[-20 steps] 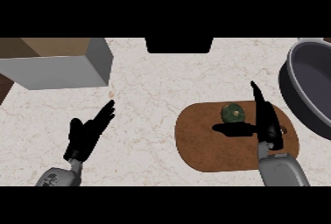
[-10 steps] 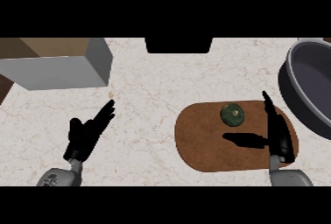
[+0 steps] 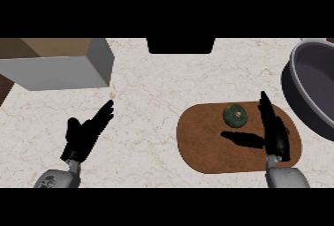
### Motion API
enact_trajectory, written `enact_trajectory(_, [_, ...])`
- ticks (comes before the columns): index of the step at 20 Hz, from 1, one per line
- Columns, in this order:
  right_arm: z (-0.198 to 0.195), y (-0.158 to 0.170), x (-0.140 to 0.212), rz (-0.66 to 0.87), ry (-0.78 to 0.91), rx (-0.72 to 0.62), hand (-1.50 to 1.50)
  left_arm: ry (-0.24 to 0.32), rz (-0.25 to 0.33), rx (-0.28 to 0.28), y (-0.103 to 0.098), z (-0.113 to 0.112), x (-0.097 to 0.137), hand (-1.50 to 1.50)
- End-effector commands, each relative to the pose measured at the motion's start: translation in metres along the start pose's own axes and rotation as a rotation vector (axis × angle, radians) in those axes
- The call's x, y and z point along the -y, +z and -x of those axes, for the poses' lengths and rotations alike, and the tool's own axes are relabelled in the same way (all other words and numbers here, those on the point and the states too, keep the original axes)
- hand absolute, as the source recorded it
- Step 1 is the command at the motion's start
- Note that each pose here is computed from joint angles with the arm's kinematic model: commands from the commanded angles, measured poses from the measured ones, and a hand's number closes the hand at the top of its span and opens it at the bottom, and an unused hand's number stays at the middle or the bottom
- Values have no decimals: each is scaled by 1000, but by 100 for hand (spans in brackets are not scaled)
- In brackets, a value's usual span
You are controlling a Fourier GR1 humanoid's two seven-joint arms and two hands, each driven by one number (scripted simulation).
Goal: Pick the squash from the cutting board and place it in the pot
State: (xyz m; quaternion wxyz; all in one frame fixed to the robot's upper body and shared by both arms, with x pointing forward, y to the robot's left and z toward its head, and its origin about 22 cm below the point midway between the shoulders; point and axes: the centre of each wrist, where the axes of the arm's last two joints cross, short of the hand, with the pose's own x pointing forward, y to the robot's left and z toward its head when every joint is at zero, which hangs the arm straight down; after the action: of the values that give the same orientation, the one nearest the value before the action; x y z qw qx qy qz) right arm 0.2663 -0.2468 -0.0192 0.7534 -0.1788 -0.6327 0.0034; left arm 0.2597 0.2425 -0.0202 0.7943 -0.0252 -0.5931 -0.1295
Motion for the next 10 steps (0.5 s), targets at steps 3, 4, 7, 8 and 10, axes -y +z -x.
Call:
enact_trajectory(3, [22, -5, -11, 2, -118, -29, -150, 2, 22, 13, -5, -4, 6, 0])
enact_trajectory(4, [20, -21, -10, -21, -110, -31, -150, 5, -1, 5, 11, 11, 3, 0])
enact_trajectory(7, [55, -16, -25, -16, -154, -25, -150, -4, 8, -4, 2, 3, -1, 0])
enact_trajectory(8, [44, -25, -16, -27, -163, -30, -150, 2, -11, 2, 1, 13, -9, 0])
enact_trajectory(10, [45, -24, -37, -54, -139, -22, -150, -15, -2, -4, -3, 4, 4, 0])
